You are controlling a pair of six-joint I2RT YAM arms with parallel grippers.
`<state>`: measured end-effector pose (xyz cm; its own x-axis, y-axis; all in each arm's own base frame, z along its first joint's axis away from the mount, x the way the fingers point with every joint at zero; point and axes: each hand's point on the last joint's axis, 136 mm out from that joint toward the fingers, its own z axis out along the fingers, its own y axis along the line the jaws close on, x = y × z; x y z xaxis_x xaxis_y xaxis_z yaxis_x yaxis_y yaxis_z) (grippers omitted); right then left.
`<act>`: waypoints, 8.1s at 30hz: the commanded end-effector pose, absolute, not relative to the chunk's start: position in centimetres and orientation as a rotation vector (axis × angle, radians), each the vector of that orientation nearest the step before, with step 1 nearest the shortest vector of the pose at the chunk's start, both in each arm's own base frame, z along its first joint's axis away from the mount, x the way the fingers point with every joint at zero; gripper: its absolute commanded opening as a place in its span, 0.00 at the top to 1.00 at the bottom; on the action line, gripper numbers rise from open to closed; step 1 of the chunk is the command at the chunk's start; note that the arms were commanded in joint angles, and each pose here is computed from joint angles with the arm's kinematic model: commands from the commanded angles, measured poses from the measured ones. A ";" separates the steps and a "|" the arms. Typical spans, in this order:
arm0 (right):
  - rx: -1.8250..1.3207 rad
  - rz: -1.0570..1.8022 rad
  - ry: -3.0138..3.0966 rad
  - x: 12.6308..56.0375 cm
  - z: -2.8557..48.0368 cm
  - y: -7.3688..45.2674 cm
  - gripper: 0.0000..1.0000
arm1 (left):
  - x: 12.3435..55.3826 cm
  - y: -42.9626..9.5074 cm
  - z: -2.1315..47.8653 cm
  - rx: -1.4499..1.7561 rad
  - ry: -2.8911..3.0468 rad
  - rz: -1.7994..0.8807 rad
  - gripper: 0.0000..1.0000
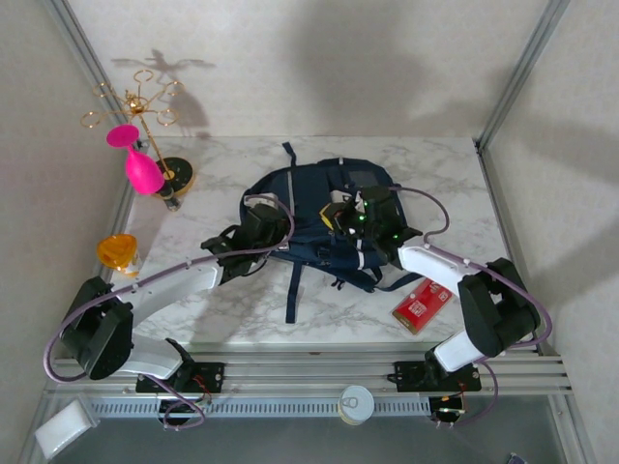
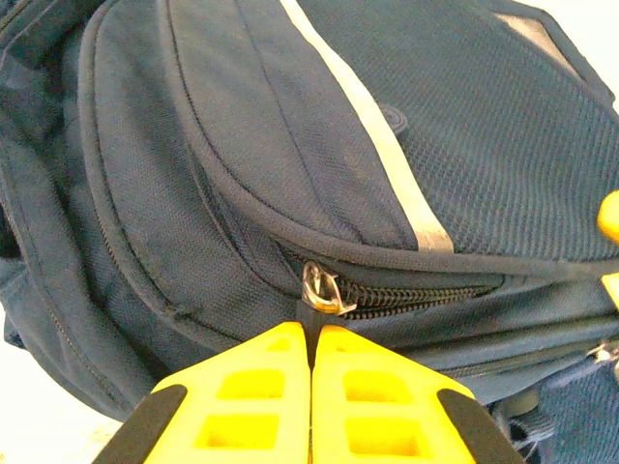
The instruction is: Pack books, pencil case, and school supplies into a backpack
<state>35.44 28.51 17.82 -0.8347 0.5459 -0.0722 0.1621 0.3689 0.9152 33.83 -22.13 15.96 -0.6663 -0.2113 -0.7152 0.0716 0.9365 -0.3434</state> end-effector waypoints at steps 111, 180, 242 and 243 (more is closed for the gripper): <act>0.227 1.139 2.346 40.8 20.9 21.1 1.00 | 30.5 -29.9 11.5 0.120 2.475 -0.439 1.00; -0.407 1.312 2.456 35.9 19.9 30.6 1.00 | 32.6 -26.1 12.6 0.464 2.275 -0.517 1.00; 0.571 1.172 2.311 36.3 17.5 26.0 0.40 | 33.7 -29.3 13.2 0.282 2.239 -0.590 1.00; 0.597 1.150 2.308 36.5 17.2 26.4 0.40 | 33.8 -29.1 13.1 0.280 2.241 -0.581 1.00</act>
<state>34.75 25.82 16.54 -0.8644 0.4470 -0.2303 0.1008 0.6027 0.7915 33.40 -27.38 11.40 -0.7013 0.0240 -0.7125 0.3187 0.9046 -0.2831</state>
